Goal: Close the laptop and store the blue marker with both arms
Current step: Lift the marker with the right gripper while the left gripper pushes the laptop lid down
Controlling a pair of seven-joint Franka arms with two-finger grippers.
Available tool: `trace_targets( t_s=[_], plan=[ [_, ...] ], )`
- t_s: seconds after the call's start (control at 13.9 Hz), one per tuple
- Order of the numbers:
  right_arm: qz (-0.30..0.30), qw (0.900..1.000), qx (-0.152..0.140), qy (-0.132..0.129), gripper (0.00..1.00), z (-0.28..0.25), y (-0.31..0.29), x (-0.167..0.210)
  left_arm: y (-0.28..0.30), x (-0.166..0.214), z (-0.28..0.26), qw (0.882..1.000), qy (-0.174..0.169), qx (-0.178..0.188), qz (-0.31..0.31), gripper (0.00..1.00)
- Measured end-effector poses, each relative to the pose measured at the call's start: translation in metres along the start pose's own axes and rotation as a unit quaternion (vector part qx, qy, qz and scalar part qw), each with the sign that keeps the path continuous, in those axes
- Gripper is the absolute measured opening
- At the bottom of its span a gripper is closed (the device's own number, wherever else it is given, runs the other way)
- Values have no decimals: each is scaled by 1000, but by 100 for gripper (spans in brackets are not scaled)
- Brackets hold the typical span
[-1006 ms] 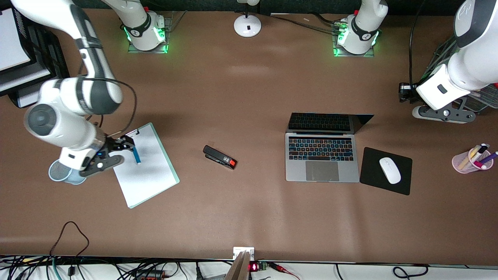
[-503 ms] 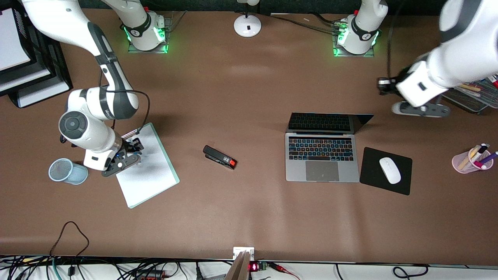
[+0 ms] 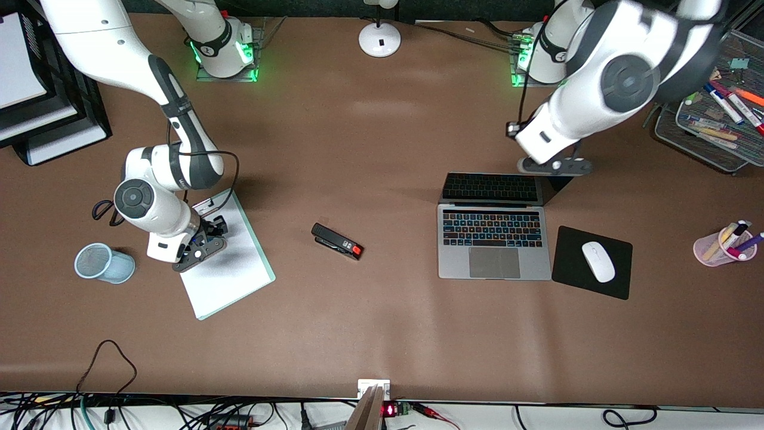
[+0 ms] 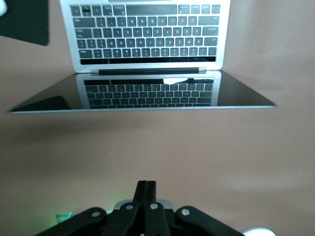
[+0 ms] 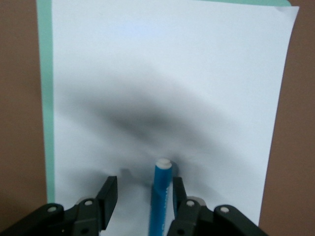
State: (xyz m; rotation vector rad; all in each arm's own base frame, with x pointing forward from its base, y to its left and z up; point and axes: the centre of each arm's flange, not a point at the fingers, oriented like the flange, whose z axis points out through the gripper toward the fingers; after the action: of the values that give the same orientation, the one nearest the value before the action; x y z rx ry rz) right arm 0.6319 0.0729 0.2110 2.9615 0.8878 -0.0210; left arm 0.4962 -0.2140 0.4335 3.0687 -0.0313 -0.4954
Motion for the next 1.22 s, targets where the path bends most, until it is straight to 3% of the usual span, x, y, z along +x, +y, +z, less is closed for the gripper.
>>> trace_targets(
  t_s=[0.22, 0.5, 0.72, 1.22],
  plan=[
    [1, 1000, -1, 1, 51, 12, 11, -6, 22, -18, 41, 1000, 1, 14, 16, 1],
    [0, 1000, 0, 1, 46, 20, 11, -6, 29, -22, 68, 999, 36, 12, 11, 1],
    [0, 1000, 0, 0, 40, 21, 11, -6, 2, 3, 71, 996, 88, 30, 7, 1],
    [-1, 1000, 1, 0, 26, 29, 10, -6, -11, 52, 77, 981, 188, 36, 38, 1]
  ],
)
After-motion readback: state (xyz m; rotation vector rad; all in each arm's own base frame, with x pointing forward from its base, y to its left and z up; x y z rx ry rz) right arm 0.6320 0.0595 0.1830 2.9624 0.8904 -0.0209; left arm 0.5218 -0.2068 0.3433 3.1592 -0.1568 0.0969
